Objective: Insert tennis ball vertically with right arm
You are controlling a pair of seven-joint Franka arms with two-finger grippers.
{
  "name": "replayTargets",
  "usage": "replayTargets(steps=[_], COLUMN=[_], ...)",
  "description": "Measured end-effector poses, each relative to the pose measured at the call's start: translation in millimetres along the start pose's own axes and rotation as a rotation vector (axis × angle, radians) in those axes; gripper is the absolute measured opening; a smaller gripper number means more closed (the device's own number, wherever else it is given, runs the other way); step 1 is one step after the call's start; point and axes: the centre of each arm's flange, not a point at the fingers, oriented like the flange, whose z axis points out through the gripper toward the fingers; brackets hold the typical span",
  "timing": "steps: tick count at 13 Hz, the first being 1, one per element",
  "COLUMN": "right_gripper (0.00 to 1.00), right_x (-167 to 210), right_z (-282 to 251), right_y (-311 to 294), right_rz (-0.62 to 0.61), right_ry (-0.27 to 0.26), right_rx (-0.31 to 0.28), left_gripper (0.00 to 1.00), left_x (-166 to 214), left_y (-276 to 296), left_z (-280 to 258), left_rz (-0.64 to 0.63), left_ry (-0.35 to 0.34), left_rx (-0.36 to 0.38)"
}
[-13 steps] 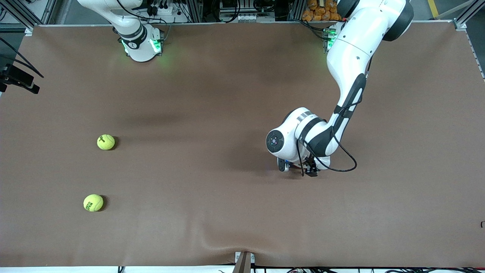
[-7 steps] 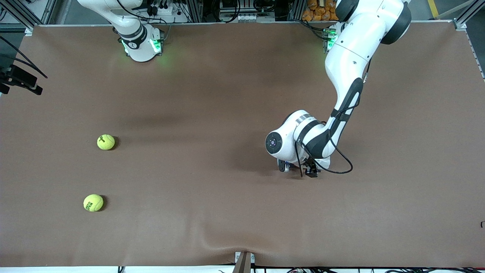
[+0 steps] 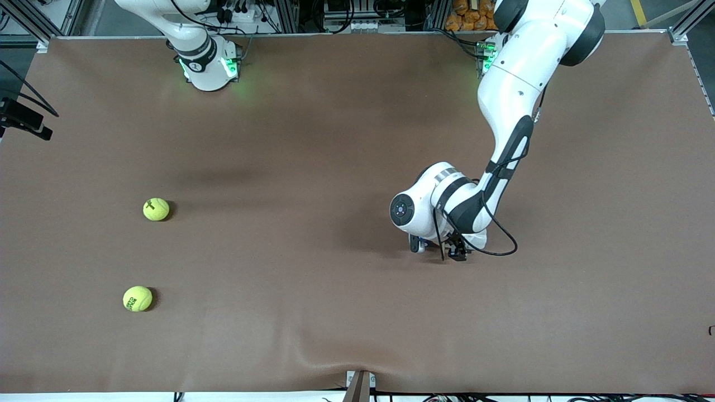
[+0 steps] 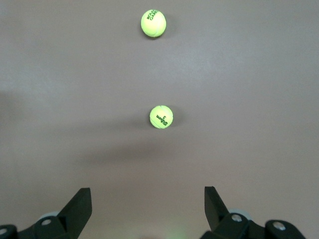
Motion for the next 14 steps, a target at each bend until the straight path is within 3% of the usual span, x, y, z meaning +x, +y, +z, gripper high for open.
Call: replayTargets(steps=[8,14], right_gripper=[1.00,1.00], right_x=[1,3], right_z=[14,25], right_y=[-1,-1], right_rz=[-0.006,-0.008], right_ry=[-0.026,-0.036], right_rx=[0.002,0.003], left_gripper=[1.00,0.95], left_x=[0,-1], left_y=[-1,-2], left_z=[4,4], left_rz=[0.007,0.009], left_ry=[-0.019,-0.027], left_rx=[0.013,0.021])
